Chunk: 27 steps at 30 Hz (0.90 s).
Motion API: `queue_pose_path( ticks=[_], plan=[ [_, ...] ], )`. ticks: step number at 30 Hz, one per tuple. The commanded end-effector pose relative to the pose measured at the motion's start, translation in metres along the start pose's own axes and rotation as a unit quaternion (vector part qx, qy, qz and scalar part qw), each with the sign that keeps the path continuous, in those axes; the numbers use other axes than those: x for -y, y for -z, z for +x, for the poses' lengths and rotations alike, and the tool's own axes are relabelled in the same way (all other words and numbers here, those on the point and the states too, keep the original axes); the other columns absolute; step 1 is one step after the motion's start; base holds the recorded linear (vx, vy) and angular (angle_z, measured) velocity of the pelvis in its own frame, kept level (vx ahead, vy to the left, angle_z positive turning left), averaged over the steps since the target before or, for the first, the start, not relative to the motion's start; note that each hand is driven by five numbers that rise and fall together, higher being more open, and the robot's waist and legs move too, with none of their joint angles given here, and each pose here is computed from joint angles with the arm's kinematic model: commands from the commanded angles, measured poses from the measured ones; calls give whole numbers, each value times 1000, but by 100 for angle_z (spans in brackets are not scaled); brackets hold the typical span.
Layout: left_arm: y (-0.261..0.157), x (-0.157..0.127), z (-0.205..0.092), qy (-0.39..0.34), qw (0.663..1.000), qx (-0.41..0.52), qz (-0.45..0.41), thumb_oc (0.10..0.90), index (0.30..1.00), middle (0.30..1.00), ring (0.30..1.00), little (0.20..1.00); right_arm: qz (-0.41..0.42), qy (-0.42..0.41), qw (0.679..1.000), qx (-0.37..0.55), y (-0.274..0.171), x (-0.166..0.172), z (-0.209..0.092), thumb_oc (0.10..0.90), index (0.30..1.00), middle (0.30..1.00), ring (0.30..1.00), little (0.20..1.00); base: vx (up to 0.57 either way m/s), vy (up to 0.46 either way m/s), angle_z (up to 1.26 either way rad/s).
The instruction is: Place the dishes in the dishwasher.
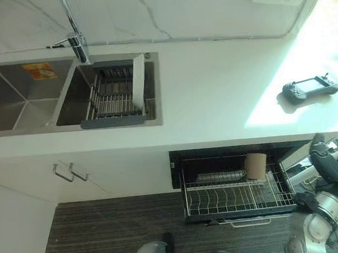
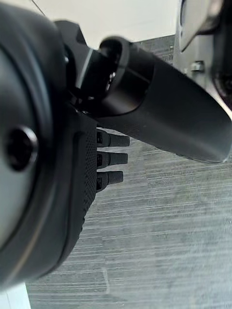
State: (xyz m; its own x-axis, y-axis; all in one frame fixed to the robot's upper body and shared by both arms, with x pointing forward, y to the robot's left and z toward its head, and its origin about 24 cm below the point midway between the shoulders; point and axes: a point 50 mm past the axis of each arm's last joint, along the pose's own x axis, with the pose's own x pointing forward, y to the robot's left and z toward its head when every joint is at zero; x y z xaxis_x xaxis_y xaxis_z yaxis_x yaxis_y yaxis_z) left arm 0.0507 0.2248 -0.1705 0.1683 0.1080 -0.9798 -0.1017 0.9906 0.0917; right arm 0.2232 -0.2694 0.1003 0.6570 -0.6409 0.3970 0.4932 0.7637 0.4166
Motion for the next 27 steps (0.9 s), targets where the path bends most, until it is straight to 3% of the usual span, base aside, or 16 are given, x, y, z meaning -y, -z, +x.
queue_pose_path(
  ticks=[1, 15, 21, 27],
  plan=[
    [-4, 0, -1, 10, 1000, 5, -20, 800, 900, 900, 900, 900, 40, -46, 989, 137, -47, -21, 30, 800, 900, 900, 900, 900, -41, 125, -98],
    [2, 6, -1, 24, 1000, 13, -10, 800, 900, 900, 900, 900, 55, -54, 983, 165, -59, -32, 38, 800, 900, 900, 900, 900, -36, -62, 0],
    [2, 9, 0, 10, 999, 4, -43, 800, 900, 900, 900, 900, 12, -167, 984, 52, -35, -39, 36, 800, 900, 900, 900, 900, 4, -91, 22],
    [15, 8, 0, -1, 995, -23, -94, 800, 900, 900, 900, 900, -17, -234, 970, 62, -34, -50, 31, 800, 900, 900, 900, 900, 50, 156, 11]
  ],
)
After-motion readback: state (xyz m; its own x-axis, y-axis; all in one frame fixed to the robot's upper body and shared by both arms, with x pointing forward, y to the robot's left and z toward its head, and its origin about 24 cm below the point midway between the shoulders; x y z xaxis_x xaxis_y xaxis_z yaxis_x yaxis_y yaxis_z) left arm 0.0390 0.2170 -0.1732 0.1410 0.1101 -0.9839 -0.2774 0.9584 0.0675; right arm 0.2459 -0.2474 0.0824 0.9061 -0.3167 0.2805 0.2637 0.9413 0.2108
